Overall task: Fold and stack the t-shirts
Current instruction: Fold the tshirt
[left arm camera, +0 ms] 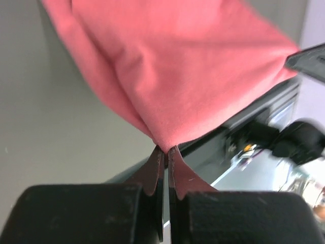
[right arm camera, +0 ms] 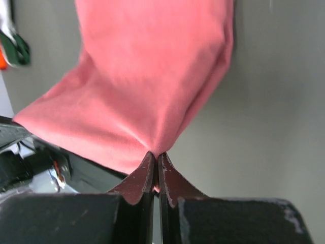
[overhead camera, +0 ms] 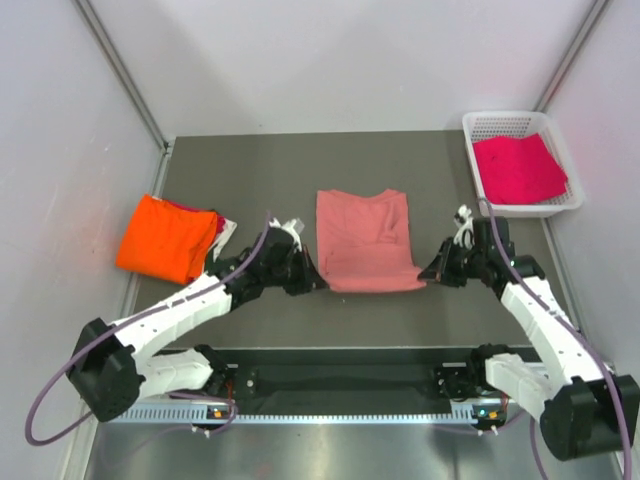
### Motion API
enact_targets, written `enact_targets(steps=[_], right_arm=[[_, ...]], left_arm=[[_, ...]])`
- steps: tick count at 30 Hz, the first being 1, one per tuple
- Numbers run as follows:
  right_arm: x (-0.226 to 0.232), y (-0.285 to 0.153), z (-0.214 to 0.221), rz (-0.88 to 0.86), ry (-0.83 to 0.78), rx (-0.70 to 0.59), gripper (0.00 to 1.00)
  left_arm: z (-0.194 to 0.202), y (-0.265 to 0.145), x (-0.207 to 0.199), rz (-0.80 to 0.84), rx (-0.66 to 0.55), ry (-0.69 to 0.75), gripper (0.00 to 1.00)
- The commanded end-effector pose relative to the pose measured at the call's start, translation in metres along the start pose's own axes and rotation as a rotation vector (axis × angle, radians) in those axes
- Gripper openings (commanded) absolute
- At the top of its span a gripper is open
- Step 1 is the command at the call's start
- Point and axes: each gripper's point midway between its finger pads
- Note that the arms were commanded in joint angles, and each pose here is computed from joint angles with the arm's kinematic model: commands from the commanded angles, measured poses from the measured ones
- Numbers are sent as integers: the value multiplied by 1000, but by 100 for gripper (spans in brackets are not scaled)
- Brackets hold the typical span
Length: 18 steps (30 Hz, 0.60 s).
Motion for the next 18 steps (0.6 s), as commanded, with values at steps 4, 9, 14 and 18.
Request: enact_targets(steps=[4,9,14,18], right_arm=[[37,-3,-90,18,-63,-119,0],[56,11,-157,5,-56,-151,0],[52,68,-223,0,3,-150,0],[53,107,-293,-18,39,-257,45]], left_arm=[[-99,-14,-20,-11,-143,1,0],[-172,8,-2,-63,-191,-31,0],[-241,58,36,-106,-198,-90,0],[-299,111,62,-98,-179,-126,69]])
Point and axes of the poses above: each gripper's point midway between its finger pads, its own y axis out along the fingers, its own x axis along the line the jaws close on, z = x × y, and after that the axes turned 4 degrees about y, right-handed
